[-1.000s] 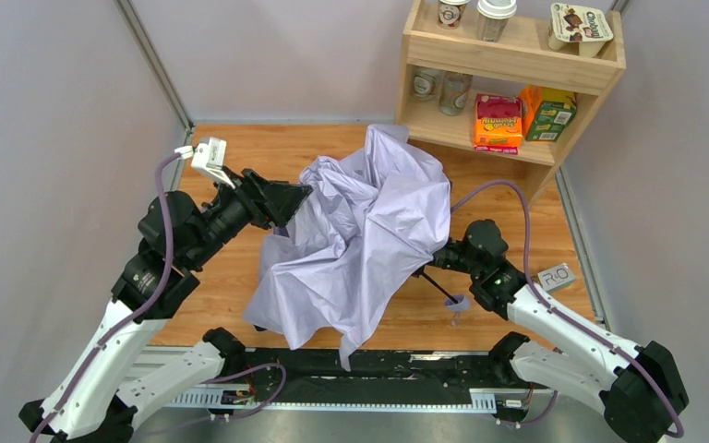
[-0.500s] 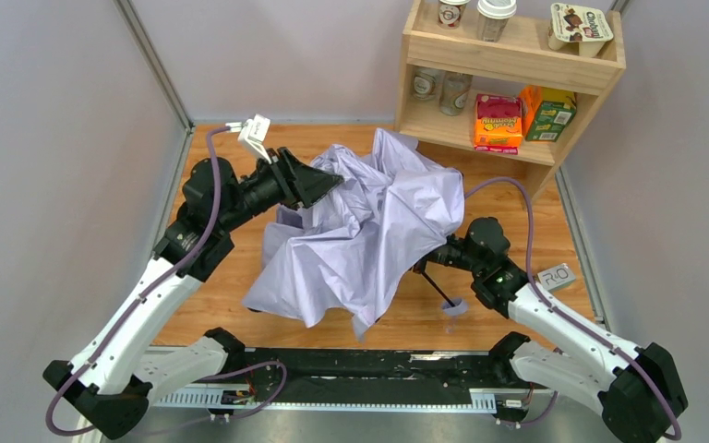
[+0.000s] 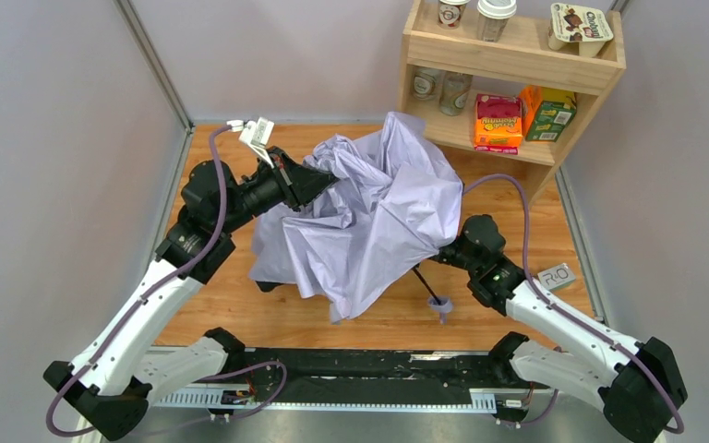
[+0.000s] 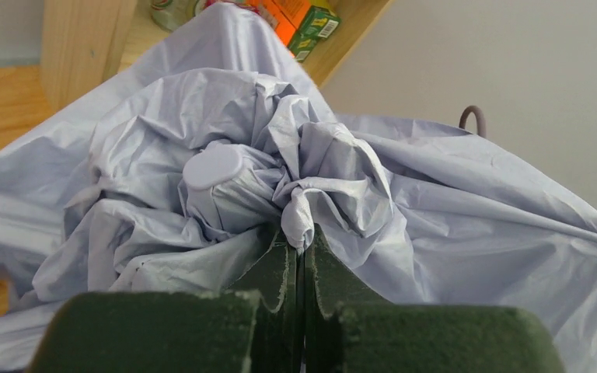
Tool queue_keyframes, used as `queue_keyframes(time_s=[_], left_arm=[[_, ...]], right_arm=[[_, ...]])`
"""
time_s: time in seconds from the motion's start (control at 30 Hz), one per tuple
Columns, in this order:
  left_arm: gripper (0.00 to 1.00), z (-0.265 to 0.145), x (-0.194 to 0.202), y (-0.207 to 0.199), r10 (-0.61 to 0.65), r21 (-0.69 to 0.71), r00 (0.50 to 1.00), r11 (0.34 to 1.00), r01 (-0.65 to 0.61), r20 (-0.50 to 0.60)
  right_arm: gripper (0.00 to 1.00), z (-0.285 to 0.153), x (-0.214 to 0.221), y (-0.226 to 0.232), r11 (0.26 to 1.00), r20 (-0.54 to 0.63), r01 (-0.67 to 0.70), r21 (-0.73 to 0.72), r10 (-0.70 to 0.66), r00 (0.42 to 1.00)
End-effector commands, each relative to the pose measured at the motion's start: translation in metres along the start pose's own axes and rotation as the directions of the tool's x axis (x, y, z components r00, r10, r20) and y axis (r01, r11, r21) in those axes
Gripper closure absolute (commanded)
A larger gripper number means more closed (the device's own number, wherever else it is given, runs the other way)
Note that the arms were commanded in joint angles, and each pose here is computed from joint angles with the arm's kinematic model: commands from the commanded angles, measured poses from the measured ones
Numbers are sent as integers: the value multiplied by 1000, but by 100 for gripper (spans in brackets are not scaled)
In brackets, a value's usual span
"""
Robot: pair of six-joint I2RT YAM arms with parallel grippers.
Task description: Put away the umbrella
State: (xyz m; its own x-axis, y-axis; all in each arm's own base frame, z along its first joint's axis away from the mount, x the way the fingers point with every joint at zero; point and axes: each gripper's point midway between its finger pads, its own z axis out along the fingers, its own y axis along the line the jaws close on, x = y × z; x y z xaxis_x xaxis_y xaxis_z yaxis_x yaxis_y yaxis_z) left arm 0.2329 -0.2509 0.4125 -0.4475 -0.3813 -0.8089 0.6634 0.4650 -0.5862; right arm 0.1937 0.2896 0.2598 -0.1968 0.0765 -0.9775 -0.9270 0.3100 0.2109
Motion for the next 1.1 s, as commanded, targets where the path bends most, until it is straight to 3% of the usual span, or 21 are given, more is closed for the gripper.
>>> queue_keyframes(time_s=[0.0,0.07,0.1,0.17,0.27,0.4,0.5,0.57,0.67,0.77,0.87,1.07], left_arm=[[100,-15,-44,-15,311,-8,935,949,-314,170],[100,-21,-55,-11,418,-70,893,909,-412,167],[100,-25,-62,-11,461,-100,873,887,-451,158],[100,-30,-72,-7,553,-152,822,832,-534,137],[100,-36,-84,-10,670,-173,727,742,-648,152],[100,-35,-91,-16,744,-169,643,667,-725,179],[100,-17,-80,-6,745,-127,659,667,-734,102],[100,-7,-67,10,696,-127,717,714,-688,31],[100,9,-13,43,605,-78,795,792,-606,-43],[100,17,41,78,481,-78,870,868,-490,-113],[100,15,91,112,393,-111,899,902,-418,-194],[100,9,101,121,339,-153,922,917,-368,-186]], right_arm=[[41,12,-31,-6,998,86,-2,58,-3,996],[7,9,-18,-30,977,61,-88,194,77,995],[0,4,-4,-41,953,33,-129,275,125,992],[0,-8,22,-52,918,-34,-161,362,186,982],[0,-45,65,-67,796,-89,-229,561,333,939],[0,-96,86,-72,659,-58,-243,712,400,915],[0,-125,68,-72,597,28,-255,761,362,932],[0,-140,42,-70,582,92,-260,770,302,949],[0,-157,11,-64,598,131,-227,769,201,971],[0,-147,-6,-55,685,98,-157,711,125,987],[0,-120,-15,-30,824,50,-105,558,93,994],[0,-88,-25,9,949,-5,-68,309,74,997]])
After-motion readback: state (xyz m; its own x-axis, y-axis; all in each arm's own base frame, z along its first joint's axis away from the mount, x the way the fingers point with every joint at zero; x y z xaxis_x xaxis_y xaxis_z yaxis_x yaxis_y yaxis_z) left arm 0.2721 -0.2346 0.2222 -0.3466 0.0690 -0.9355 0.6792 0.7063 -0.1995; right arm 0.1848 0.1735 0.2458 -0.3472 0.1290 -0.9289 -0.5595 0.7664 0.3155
